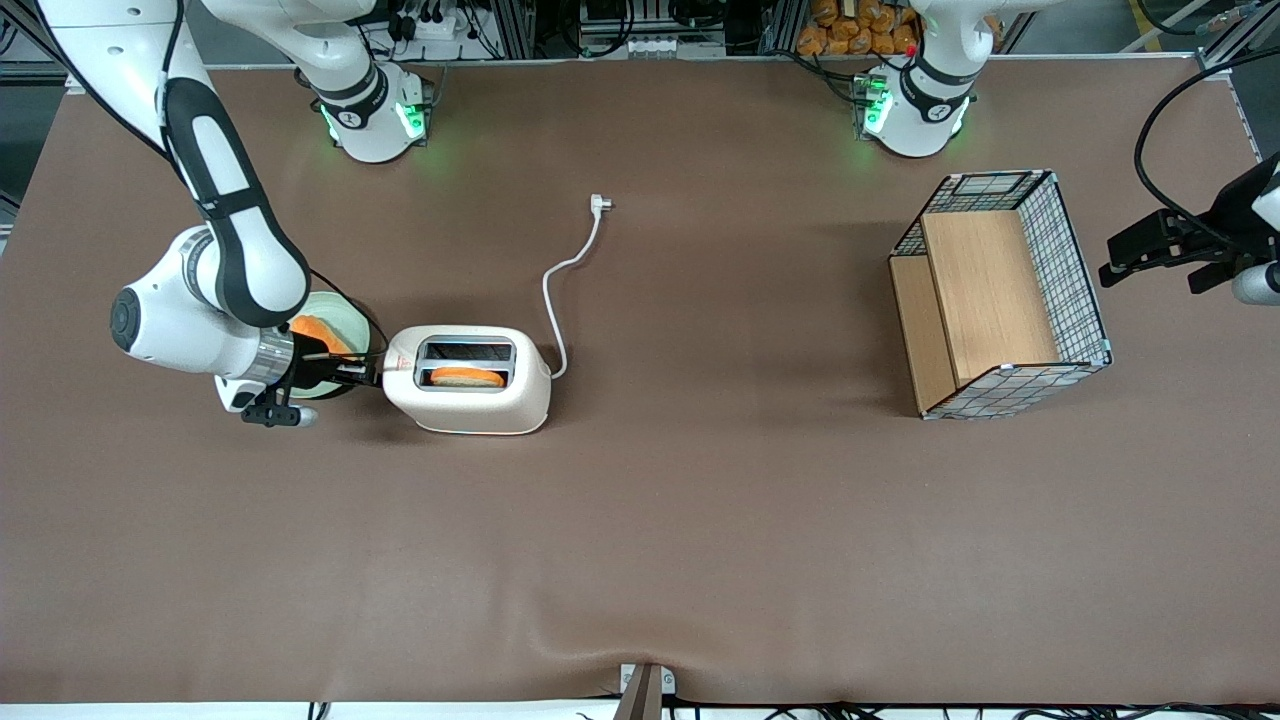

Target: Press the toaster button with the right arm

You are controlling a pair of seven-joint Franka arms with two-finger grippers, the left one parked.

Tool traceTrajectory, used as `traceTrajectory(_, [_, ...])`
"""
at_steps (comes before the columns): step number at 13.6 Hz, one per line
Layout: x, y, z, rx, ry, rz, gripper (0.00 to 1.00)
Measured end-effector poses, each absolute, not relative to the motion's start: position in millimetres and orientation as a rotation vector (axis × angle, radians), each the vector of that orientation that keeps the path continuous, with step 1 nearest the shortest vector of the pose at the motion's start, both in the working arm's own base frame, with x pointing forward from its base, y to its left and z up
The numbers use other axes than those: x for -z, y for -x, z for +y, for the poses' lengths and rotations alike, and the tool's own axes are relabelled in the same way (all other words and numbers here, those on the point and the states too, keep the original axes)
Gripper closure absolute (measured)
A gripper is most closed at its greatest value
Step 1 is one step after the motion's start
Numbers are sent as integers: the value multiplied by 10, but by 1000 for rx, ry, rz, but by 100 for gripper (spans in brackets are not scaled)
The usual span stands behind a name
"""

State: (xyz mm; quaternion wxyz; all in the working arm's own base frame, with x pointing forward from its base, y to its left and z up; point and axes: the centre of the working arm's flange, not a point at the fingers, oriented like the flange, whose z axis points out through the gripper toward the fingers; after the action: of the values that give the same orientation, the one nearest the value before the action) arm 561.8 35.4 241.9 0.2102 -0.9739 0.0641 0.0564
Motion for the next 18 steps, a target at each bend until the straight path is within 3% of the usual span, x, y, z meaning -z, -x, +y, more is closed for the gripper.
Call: traceTrajectory(18, [-2470,-5703,374,-175,2690,133,99])
